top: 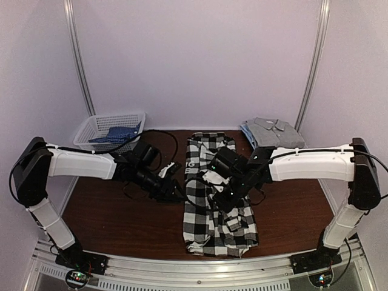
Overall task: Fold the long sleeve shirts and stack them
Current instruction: Fold the sleeve of the rectangle-folded shirt.
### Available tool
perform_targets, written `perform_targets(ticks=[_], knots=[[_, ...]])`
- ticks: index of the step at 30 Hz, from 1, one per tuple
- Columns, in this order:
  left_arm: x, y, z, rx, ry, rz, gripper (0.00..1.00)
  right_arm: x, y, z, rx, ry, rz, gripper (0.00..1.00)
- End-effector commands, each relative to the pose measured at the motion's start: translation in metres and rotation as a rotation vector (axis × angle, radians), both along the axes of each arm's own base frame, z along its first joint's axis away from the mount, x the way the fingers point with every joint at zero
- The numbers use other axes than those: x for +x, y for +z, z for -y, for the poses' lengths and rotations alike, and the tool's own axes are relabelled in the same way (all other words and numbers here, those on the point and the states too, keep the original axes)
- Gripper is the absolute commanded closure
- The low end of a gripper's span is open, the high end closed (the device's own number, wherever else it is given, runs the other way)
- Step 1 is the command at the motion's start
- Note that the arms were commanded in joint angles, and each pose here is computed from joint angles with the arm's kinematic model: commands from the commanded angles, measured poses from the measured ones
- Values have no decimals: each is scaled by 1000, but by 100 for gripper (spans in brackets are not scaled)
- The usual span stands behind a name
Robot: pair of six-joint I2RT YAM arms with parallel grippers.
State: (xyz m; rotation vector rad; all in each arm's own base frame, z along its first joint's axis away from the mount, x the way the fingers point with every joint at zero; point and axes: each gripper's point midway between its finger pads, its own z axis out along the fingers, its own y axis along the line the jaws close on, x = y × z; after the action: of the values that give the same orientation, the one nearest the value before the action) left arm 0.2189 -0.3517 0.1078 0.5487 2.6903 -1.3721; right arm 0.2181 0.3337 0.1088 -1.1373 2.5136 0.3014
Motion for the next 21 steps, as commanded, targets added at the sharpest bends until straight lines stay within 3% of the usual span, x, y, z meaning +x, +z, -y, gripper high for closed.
perform_targets(ticks=[1, 5, 9, 12, 17, 21], knots=[[9, 12, 10, -48, -22, 72, 55, -17, -13, 7, -83, -18, -39, 96], [10, 10, 11, -47, -26, 81, 55, -27, -8, 1, -94, 1, -58, 93], [12, 9, 11, -43, -26, 88, 55, -37, -10, -10, -75, 13, -93, 83], [14, 7, 11, -42, -24, 90, 55, -46, -9, -25, -31, 37, -122, 67], [14, 2, 13, -45, -33, 84, 54, -44, 3, -34, 49, 14, -109, 49], [12, -4, 16, -46, -43, 70, 54, -19, 6, -17, 67, -124, -49, 50]])
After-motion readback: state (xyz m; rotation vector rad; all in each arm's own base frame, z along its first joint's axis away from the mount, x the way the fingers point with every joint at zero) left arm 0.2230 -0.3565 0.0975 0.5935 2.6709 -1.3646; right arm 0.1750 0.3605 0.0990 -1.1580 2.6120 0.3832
